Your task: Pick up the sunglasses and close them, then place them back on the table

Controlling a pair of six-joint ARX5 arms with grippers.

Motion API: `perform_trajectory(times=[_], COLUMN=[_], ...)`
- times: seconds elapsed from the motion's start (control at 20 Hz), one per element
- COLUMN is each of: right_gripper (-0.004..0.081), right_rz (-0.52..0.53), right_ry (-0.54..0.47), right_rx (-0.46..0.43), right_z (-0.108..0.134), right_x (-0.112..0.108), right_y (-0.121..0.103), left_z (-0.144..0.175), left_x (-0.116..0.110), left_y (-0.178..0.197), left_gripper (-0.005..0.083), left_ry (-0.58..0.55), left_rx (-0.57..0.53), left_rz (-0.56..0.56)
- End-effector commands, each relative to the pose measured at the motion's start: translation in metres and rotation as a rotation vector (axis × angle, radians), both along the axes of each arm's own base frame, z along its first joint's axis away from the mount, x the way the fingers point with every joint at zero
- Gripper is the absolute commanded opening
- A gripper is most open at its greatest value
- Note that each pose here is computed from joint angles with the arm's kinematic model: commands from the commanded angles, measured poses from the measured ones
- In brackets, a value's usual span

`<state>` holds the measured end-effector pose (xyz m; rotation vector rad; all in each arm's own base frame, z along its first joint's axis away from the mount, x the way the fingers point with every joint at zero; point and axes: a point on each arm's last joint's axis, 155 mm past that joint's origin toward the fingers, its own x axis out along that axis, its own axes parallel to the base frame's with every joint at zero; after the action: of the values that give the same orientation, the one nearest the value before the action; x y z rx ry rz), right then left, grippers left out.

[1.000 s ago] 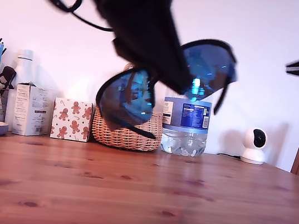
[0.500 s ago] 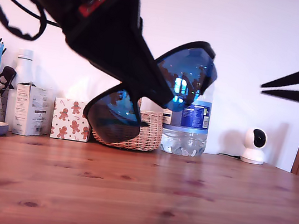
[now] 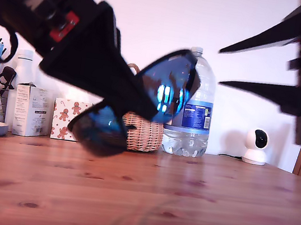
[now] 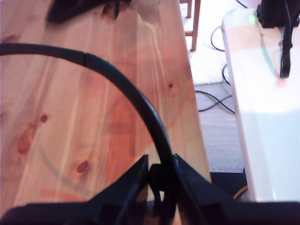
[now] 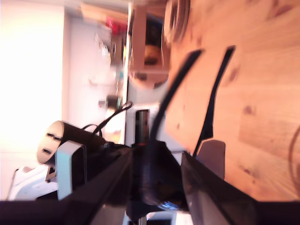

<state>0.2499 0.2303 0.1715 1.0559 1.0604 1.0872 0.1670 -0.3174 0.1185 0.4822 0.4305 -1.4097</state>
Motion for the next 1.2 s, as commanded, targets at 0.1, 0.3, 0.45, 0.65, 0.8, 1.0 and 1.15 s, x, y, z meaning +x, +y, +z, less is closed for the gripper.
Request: perform_trajectory(times=[0.1, 0.3, 0.45, 0.65, 0.8, 1.0, 1.15], right_gripper=[0.0308, 0.0308, 0.0308, 0.0308, 0.0308, 0.0308, 0.0308], right_rz=[0.051, 0.113, 0.144, 0.165, 0.137, 0.085, 0.088], right_ry=[-0.006, -0.016, -0.030, -0.053, -0.045, -0.042, -0.049], right_rx=[0.010, 0.025, 0.030, 0.035, 0.030, 0.028, 0.030], right_z=[0.003, 0.008, 0.014, 0.022, 0.020, 0.020, 0.021], right_x=[0.018, 0.024, 0.024, 0.023, 0.030, 0.043, 0.042], right_y=[0.010, 0.020, 0.029, 0.036, 0.030, 0.015, 0.016], left_z=[0.010, 0.015, 0.017, 0.017, 0.013, 0.010, 0.010], left_x=[0.001, 0.003, 0.004, 0.004, 0.005, 0.013, 0.013], left_y=[-0.003, -0.006, -0.007, -0.007, -0.004, 0.001, 0.001], left_gripper=[0.0125, 0.0125, 0.0125, 0.0125, 0.0125, 0.0125, 0.0125], left_ry=[-0.029, -0.045, -0.048, -0.044, -0.032, -0.040, -0.037], left_rx=[-0.044, -0.065, -0.075, -0.077, -0.056, -0.038, -0.041], left_rz=[0.001, -0.001, 0.002, 0.004, 0.022, 0.057, 0.055])
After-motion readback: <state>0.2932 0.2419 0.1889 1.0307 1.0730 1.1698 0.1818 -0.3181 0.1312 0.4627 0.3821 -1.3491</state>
